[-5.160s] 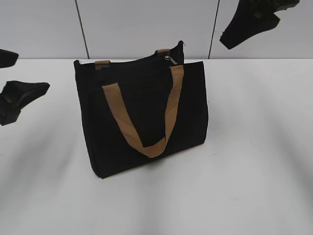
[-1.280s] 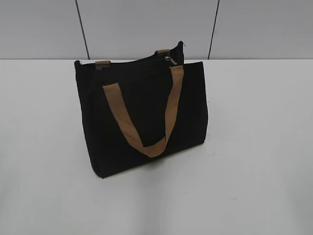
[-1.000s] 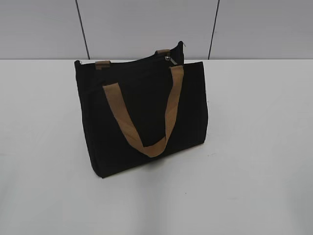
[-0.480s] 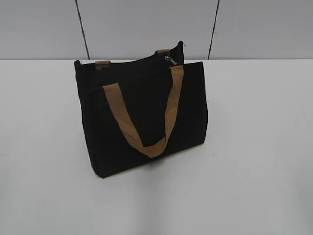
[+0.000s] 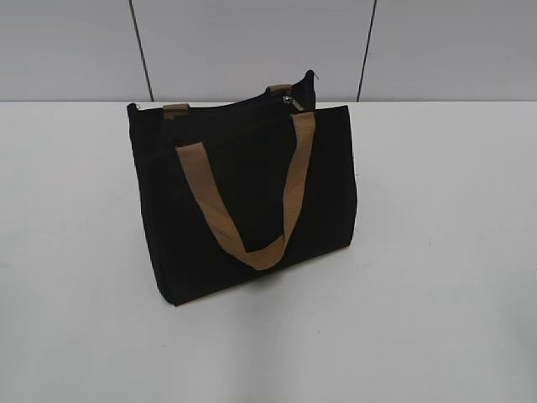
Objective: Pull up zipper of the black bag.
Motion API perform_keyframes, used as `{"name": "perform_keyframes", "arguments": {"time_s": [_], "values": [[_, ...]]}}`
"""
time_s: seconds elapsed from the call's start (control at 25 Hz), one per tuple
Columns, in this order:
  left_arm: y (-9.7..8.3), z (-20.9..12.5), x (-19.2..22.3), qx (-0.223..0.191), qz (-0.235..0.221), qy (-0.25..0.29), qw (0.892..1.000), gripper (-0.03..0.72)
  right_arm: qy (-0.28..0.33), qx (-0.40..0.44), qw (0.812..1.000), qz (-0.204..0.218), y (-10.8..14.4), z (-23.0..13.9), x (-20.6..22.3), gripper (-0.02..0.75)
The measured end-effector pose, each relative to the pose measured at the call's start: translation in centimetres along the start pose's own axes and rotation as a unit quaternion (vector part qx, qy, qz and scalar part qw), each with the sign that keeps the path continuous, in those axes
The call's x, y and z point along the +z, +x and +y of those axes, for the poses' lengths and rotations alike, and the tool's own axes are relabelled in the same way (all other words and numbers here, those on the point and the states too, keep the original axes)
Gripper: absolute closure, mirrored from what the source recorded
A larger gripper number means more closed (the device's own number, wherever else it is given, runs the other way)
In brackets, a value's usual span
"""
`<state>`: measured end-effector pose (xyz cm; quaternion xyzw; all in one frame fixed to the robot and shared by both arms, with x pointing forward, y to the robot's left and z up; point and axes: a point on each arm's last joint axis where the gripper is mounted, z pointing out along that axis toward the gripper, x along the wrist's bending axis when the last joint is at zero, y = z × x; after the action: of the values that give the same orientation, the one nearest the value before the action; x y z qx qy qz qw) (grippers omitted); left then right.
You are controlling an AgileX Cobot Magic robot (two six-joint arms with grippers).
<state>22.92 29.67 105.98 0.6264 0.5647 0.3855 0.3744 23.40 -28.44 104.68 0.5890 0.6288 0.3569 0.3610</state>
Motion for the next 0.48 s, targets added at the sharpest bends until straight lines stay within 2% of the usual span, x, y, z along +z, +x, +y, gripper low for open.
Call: {"name": "perform_keyframes", "arguments": {"time_s": [0.16, 0.32, 0.48], "values": [[-0.35, 0.04, 0.0, -0.012, -0.02, -0.002, 1.0, 0.223, 0.0, -0.006, 1.0, 0.0, 0.0, 0.0, 0.0, 0.32], [-0.85, 0.12, -0.03, -0.047, -0.047, -0.005, 0.998, 0.229, 0.0, -0.03, 1.0, 0.0, 0.0, 0.0, 0.0, 0.32], [-0.76, 0.11, -0.02, -0.049, -0.042, -0.004, 0.998, 0.232, 0.0, -0.034, 0.999, 0.0, 0.0, 0.0, 0.0, 0.32]]}}
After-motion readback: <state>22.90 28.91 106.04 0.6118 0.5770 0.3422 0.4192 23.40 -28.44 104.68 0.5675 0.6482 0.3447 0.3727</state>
